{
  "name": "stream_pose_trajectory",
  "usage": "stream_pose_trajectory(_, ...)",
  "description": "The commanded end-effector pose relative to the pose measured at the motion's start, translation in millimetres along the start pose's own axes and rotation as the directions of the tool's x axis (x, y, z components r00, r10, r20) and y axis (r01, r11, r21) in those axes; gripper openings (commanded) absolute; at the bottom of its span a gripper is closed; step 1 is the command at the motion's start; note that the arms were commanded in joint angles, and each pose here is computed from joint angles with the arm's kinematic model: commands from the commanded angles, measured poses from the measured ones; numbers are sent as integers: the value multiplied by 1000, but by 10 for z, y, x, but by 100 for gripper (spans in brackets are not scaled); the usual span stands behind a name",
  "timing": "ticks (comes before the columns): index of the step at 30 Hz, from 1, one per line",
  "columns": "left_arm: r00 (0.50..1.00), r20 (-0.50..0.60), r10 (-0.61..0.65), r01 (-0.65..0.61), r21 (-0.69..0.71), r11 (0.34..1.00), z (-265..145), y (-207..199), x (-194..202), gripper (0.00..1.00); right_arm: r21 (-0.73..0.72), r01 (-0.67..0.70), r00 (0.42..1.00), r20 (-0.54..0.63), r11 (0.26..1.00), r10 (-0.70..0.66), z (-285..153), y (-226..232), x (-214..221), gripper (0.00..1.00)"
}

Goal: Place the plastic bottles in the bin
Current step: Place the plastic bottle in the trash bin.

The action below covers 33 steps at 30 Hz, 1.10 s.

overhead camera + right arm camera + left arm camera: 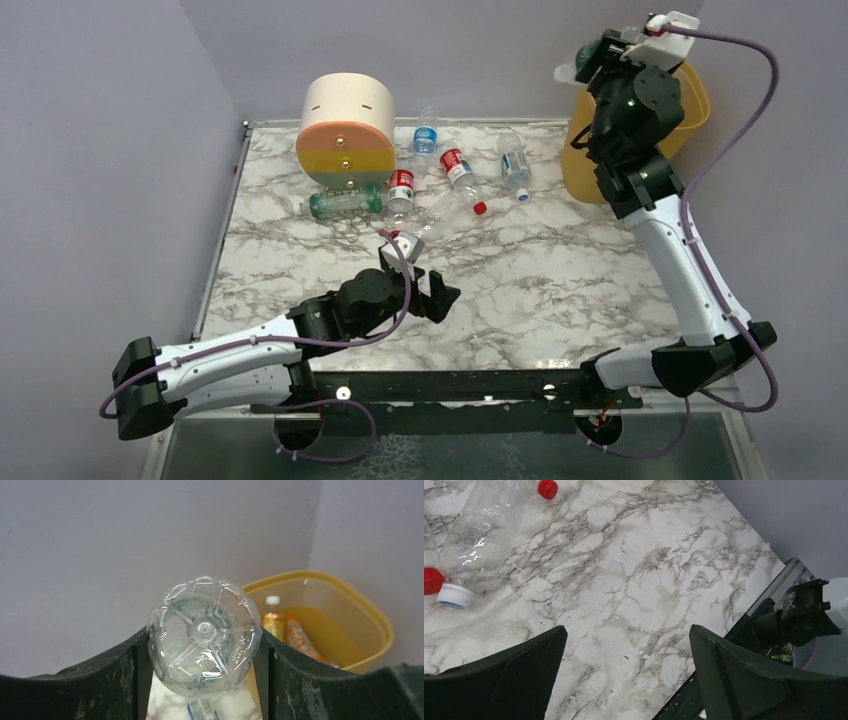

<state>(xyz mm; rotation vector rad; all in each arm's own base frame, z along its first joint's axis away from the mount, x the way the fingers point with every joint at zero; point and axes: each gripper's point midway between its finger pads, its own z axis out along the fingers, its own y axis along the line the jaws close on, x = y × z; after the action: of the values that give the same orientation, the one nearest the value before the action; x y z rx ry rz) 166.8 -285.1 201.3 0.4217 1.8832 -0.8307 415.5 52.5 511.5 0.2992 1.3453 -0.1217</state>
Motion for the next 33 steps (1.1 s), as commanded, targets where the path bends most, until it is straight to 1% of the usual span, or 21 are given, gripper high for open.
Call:
stream_pose_trajectory(1, 1000, 19, -20, 19, 55, 998, 41, -140, -87, 99, 191, -76, 974, 226, 979, 31, -142, -521, -709, 60)
stream_pose_trajectory(4, 1000, 14, -28, 27, 61, 998, 53, -154, -73, 99, 249, -64, 965, 261, 966, -3, -106, -641, -842, 60)
stream_pose_trajectory(7, 999, 15, -33, 32, 64, 997, 43, -160, -79, 99, 315, -19, 970, 238, 949, -59, 51, -744, -813, 60)
stream_pose_trajectory(11, 999, 22, -38, 37, 62, 997, 14, -144, -88, 99, 339, 4, 990, 132, 941, -52, 382, -910, -523, 60)
stream_pose_trajectory(14, 999, 24, -41, 40, 62, 997, -3, -142, -98, 99, 338, -8, 999, 37, 941, -5, 635, -1111, -257, 60)
stream_pose_trajectory(17, 999, 22, -48, 46, 65, 997, -20, -140, -81, 99, 331, -48, 997, -38, 942, 64, 786, -1384, -65, 60)
stream_pose_trajectory(19, 998, 21, -52, 50, 66, 997, -27, -128, -59, 99, 316, -96, 990, -66, 944, 123, 797, -1467, 33, 60)
stream_pose_trajectory(21, 998, 20, -52, 51, 67, 996, -29, -128, -52, 99, 285, -115, 982, -113, 952, 152, 830, -1435, 174, 60)
stream_pose_trajectory(26, 999, 17, -50, 48, 71, 996, -59, -124, -51, 99, 260, -106, 959, -229, 960, 168, 875, -1369, 513, 60)
stream_pose_trajectory(29, 999, 19, -48, 46, 66, 997, -87, -99, -43, 99, 246, -101, 947, -273, 964, 169, 834, -1352, 672, 61)
stream_pose_trajectory(33, 999, 18, -41, 40, 64, 997, -99, -96, -55, 99, 271, -70, 938, -309, 960, 156, 781, -1423, 797, 62)
